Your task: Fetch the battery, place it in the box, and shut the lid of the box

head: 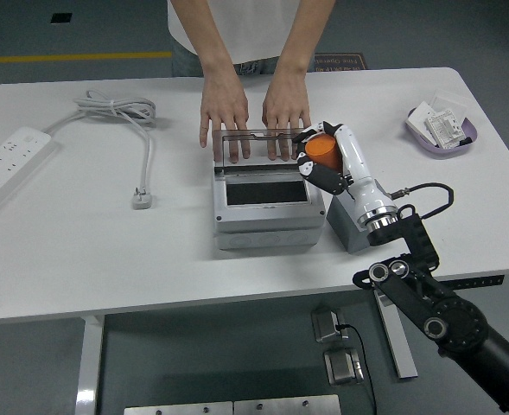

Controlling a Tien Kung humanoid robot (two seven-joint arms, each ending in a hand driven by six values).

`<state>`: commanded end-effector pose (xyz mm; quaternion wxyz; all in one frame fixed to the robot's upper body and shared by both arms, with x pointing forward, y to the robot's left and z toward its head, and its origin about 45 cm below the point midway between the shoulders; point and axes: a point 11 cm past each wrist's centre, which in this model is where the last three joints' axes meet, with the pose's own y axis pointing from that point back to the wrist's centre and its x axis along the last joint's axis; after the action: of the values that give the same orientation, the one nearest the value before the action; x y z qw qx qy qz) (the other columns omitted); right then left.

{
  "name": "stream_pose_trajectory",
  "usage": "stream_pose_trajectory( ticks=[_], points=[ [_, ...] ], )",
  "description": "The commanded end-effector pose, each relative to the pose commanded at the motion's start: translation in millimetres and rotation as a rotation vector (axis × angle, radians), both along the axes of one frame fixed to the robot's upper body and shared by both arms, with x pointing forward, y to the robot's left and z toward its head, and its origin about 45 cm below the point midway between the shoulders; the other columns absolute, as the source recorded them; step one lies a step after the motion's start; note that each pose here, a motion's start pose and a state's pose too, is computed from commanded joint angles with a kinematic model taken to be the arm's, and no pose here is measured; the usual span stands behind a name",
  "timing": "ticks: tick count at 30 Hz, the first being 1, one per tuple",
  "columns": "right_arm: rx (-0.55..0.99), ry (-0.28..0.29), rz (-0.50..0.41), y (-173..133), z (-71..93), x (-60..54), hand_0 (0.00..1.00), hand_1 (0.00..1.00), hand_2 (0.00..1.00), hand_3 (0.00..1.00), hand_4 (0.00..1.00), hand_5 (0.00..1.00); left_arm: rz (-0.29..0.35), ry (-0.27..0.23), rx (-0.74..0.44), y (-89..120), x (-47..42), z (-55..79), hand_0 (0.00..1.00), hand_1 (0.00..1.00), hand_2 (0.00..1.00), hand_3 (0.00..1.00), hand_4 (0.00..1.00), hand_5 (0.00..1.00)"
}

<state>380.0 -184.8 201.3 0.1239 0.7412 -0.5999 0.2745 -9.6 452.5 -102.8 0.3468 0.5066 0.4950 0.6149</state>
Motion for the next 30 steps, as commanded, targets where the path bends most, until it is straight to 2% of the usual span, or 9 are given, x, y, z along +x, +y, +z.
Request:
stream_pose_trajectory(
  ticks=[10, 21, 30],
  points=[
    [-0.206, -0.007, 0.143, 49.1, -0.1, 13.2, 0.064, 0.136, 0.249, 0.263, 0.002, 0.002, -0.008, -0.002, 0.007, 3.7, 4.2, 1.6, 0.653, 0.694, 0.651, 0.668, 0.742, 0.239],
    [-0.382, -0.006, 0.181, 50.1, -1.1, 31.0, 0.071, 0.143, 0.249, 0.264, 0.002, 0.002, -0.011, 0.001, 0.011, 6.6, 4.7, 2.9, 0.654, 0.694, 0.651, 0.668, 0.742, 0.238],
    [-0.582, 0.014, 0.235, 52.0, -13.1, 33.2, 0.097, 0.160, 0.255, 0.272, 0.002, 0.002, -0.014, -0.005, 0.011, 7.2, 7.7, 3.2, 0.655, 0.694, 0.650, 0.667, 0.741, 0.236]
  ],
)
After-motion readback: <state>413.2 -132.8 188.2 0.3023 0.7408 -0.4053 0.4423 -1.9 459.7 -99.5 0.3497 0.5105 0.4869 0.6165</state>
